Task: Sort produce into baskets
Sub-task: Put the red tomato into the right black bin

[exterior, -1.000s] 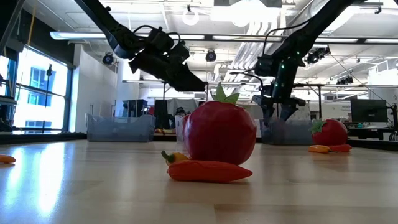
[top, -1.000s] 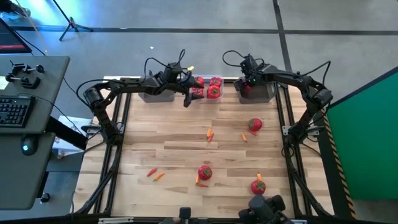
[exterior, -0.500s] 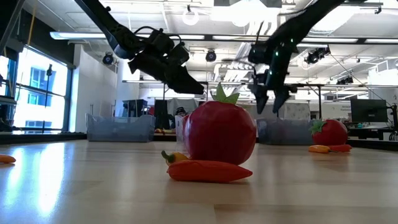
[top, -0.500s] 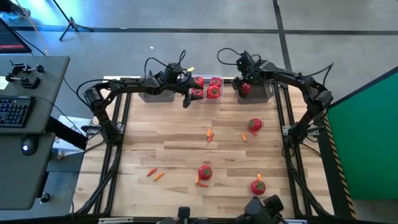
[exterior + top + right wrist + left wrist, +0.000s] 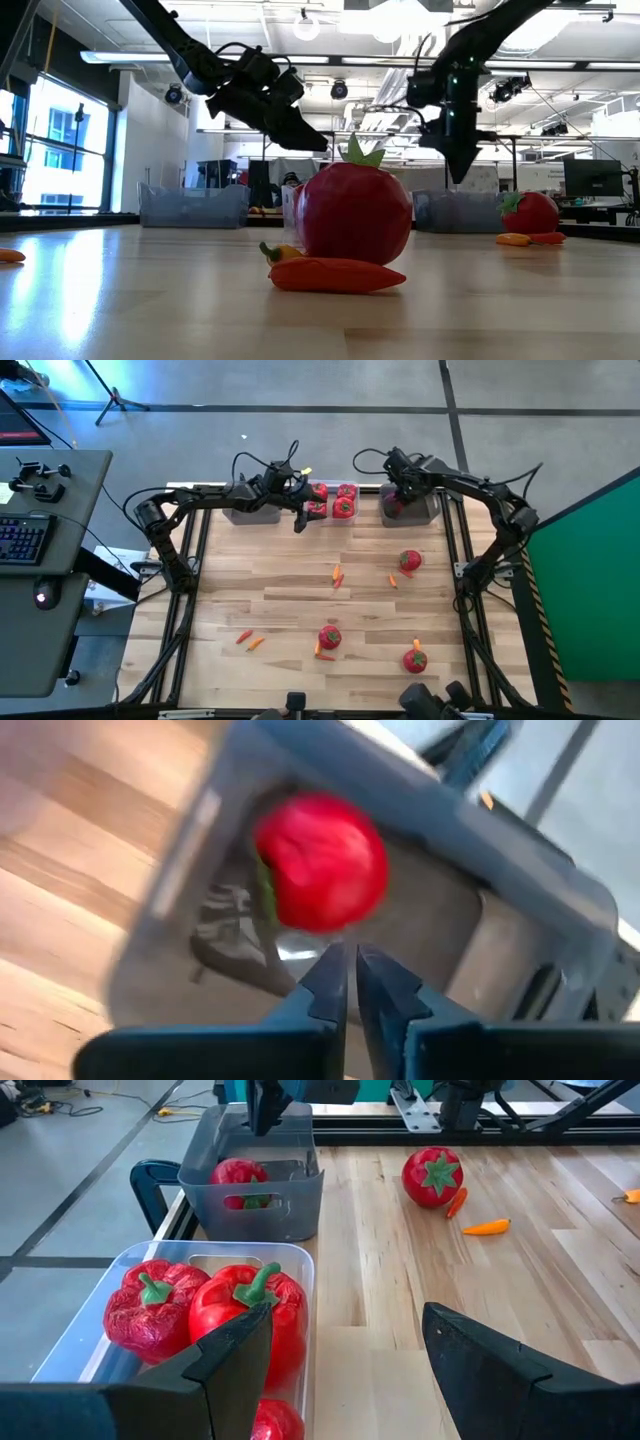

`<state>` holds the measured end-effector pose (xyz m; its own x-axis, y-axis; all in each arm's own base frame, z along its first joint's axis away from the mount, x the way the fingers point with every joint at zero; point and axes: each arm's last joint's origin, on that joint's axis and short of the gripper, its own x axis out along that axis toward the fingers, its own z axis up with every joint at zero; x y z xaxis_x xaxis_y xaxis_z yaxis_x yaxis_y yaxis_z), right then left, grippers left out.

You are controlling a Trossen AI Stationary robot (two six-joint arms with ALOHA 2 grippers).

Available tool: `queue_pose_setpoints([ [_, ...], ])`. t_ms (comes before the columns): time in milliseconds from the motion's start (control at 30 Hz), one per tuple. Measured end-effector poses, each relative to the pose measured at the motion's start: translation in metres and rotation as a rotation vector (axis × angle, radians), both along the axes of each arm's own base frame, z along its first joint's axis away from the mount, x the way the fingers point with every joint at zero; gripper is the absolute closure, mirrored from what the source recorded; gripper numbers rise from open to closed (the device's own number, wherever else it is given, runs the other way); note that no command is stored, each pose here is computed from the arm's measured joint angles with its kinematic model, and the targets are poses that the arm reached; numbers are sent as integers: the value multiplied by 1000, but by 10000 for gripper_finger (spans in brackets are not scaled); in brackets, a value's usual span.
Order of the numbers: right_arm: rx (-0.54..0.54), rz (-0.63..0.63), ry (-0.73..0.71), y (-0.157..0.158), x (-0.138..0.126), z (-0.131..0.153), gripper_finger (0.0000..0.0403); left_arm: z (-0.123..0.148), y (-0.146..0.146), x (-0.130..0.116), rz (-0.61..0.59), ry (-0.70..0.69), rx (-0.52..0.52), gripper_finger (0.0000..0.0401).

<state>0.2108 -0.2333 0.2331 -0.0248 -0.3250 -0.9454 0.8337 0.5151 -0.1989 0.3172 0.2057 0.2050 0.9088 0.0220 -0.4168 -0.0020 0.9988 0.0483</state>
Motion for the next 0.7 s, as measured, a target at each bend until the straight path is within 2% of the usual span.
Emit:
queue_pose_setpoints([
  [133,64,-27,53,-7,-7,-13,373,0,0,0,0,0,0,156],
  [267,74,-28,47,-10,-12,-35,389,0,0,0,0,0,1,156],
  [433,74,-35,-108,-12,-11,-50,399,0,0,0,0,-1,1,156],
  [700,56,-37,-168,-13,-9,-55,402,0,1,0,38,12,18,156],
])
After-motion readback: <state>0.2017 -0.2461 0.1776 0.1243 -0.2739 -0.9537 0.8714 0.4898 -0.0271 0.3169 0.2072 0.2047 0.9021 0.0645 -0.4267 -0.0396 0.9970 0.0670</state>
